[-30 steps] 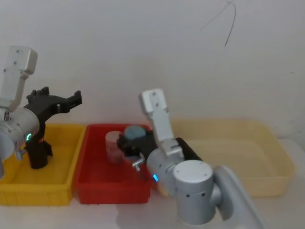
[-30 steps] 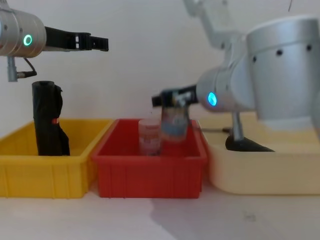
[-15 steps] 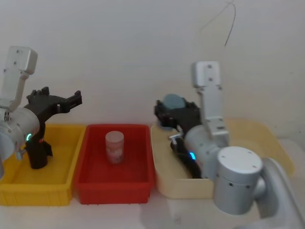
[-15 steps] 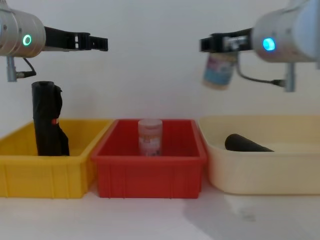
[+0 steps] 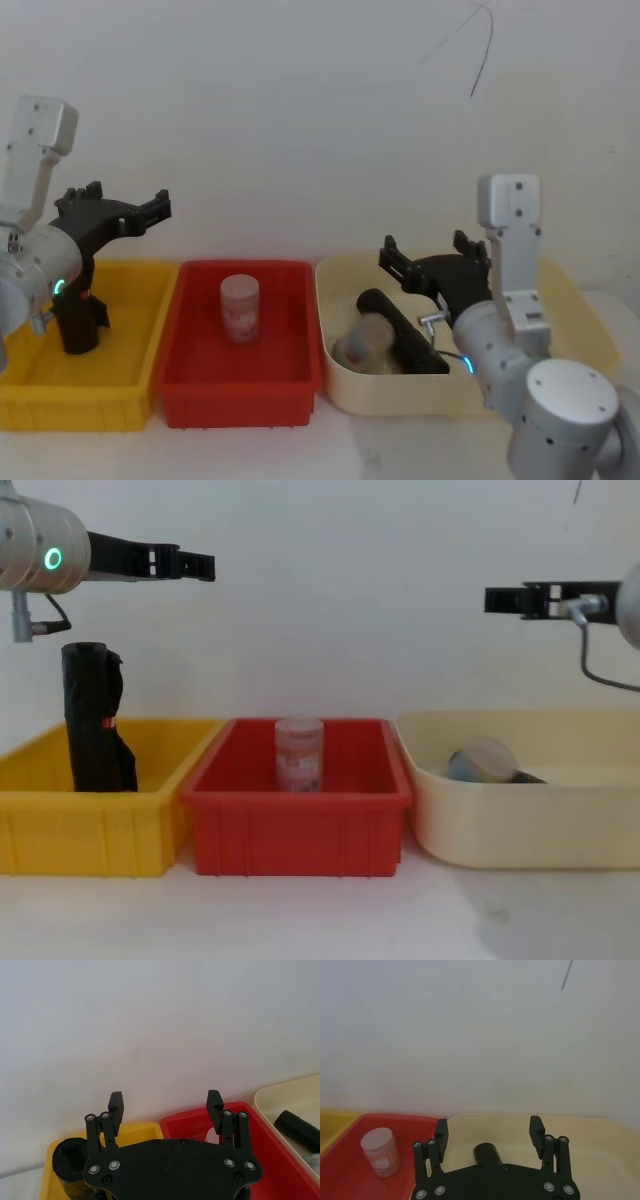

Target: Pick up the garbage bag with the one hand and transfer it to the other hand.

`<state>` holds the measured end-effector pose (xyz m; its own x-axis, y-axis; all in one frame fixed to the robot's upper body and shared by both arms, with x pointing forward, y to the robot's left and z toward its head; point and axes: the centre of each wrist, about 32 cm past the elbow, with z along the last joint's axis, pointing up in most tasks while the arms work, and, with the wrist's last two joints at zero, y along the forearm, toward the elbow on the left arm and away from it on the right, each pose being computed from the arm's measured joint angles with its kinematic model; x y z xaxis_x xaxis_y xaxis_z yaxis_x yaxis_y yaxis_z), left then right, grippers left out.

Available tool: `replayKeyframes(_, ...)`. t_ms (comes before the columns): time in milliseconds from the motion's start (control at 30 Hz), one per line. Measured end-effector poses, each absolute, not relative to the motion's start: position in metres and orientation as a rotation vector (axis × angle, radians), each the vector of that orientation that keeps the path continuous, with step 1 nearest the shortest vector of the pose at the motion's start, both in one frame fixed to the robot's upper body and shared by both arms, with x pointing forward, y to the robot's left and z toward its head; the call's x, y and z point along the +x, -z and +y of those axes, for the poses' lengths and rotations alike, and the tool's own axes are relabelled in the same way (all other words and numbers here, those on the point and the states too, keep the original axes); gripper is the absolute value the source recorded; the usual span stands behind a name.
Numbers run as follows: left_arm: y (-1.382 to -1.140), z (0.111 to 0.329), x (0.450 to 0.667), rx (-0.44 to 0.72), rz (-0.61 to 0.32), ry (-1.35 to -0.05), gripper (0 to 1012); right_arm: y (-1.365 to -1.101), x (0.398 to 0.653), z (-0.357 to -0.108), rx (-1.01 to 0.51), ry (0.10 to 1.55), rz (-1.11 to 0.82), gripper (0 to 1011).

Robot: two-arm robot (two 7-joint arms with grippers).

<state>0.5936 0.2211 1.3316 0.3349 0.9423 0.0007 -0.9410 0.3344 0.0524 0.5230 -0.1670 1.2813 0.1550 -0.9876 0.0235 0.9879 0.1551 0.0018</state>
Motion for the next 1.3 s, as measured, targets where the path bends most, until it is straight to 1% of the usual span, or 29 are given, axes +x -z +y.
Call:
replayKeyframes(67, -1.332, 0.221, 0.594, 0.046, 0.032, -1.229, 1001, -1.276, 0.521, -0.172, -0.009, 1.417, -0.038, 1001)
replayKeyframes(233, -1.33, 0.221, 0.594, 0.046, 0.027, -1.223, 1001, -1.266, 0.515, -0.177, 0.003, 1.408, -0.072, 1000)
replayKeyframes(400, -1.326, 0.224, 0.596, 0.049, 0.013, -1.192, 1001, -1.254, 0.502, -0.179, 0.011, 1.369, -0.109, 1000)
replayKeyframes(867, -1.308, 0.236, 0.606, 0.074, -0.033, -1.043, 1001, -1.229, 0.454, -0.165, 0.019, 1.219, -0.171, 1000)
replayKeyframes(1300, -1.3, 0.242, 0.609, 0.089, -0.051, -0.982, 1001, -1.221, 0.435, -0.158, 0.02, 1.162, -0.187, 1000)
